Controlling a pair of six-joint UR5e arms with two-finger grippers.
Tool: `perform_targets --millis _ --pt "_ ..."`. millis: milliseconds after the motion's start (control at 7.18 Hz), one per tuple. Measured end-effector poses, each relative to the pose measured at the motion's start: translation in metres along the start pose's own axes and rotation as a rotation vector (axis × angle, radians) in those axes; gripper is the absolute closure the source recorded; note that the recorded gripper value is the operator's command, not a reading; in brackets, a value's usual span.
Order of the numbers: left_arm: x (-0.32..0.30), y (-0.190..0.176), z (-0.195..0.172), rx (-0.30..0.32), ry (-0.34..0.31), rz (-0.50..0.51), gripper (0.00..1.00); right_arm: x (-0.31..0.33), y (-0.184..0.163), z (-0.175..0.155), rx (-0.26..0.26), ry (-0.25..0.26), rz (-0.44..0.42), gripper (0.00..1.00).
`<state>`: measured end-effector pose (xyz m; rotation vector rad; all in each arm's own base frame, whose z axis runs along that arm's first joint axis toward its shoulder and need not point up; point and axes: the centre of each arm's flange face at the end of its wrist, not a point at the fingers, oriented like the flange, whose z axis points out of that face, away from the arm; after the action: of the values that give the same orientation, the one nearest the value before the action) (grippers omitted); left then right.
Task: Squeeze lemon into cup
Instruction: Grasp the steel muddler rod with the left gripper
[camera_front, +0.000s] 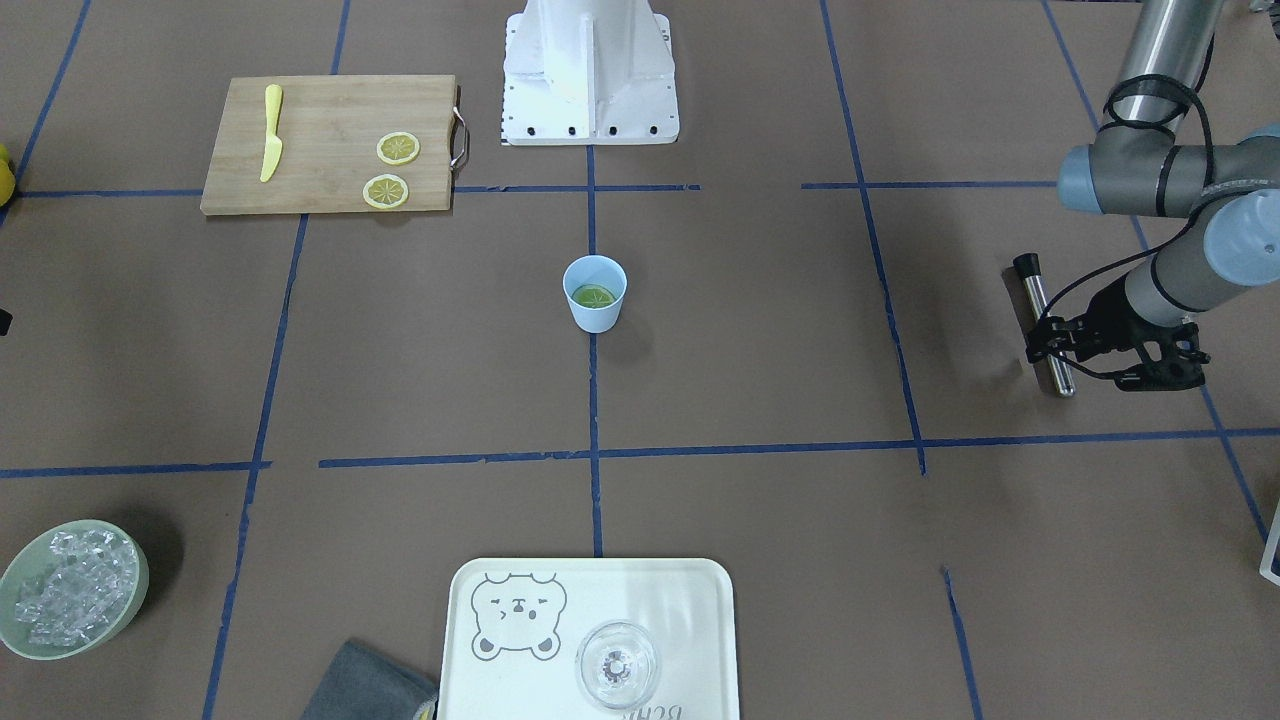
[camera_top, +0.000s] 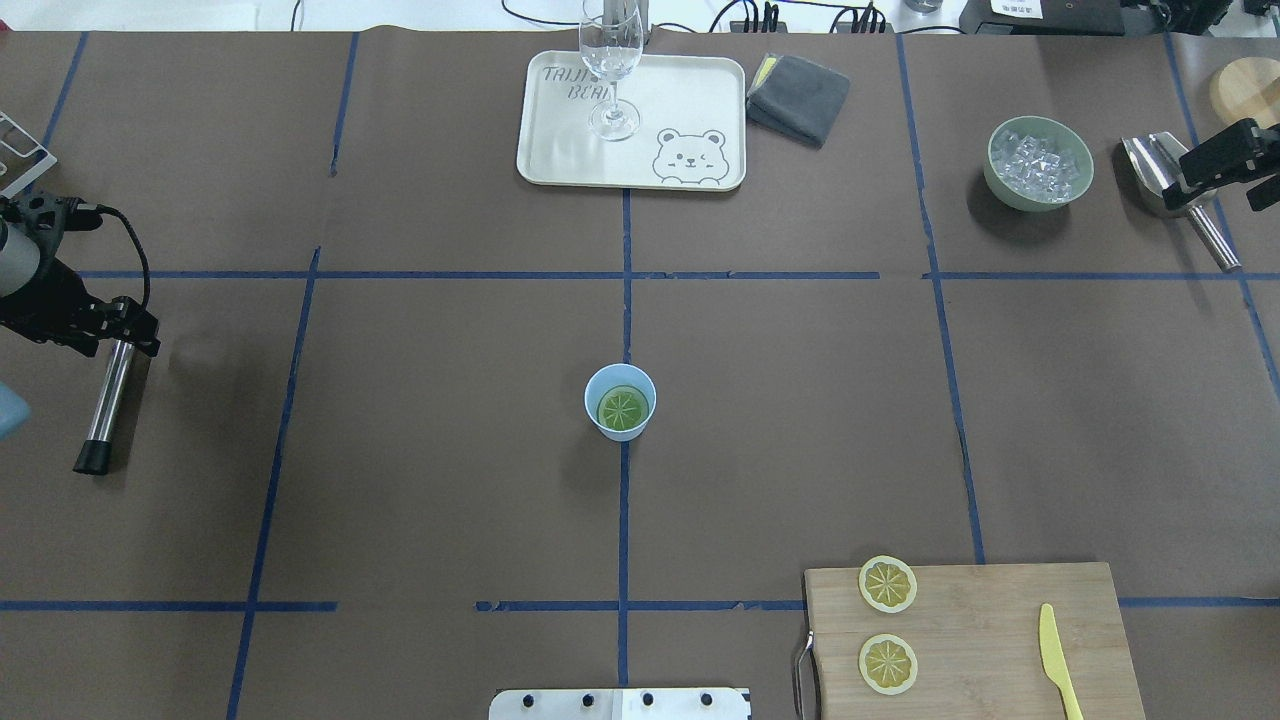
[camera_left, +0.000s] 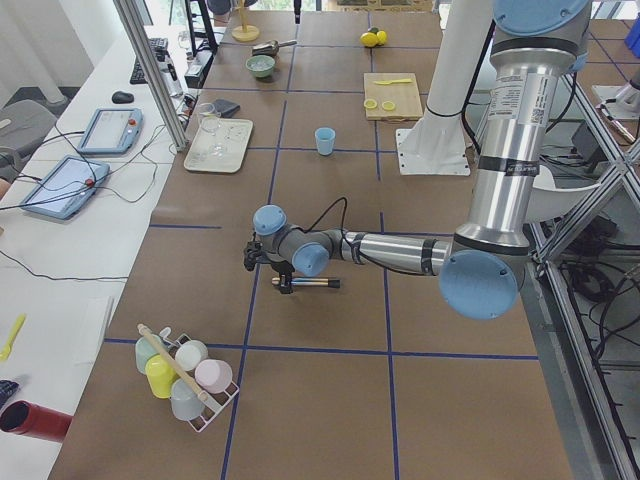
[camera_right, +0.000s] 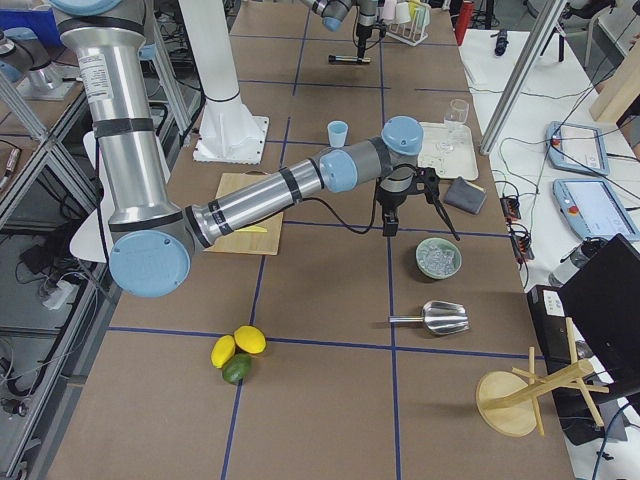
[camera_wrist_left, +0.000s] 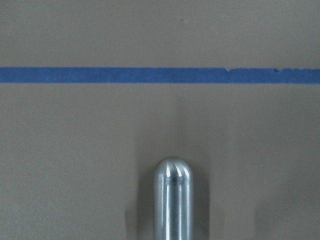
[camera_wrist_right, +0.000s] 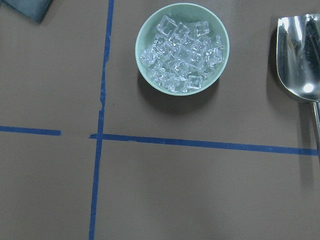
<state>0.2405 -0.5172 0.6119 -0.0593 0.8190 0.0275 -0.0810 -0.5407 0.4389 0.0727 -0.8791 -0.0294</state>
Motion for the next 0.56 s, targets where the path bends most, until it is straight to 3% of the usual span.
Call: perform_targets --millis 557 --pt "0.008 0.003 -0.012 0.024 0.004 0.014 1.00 0.002 0.001 0.000 0.000 0.002 0.002 0.00"
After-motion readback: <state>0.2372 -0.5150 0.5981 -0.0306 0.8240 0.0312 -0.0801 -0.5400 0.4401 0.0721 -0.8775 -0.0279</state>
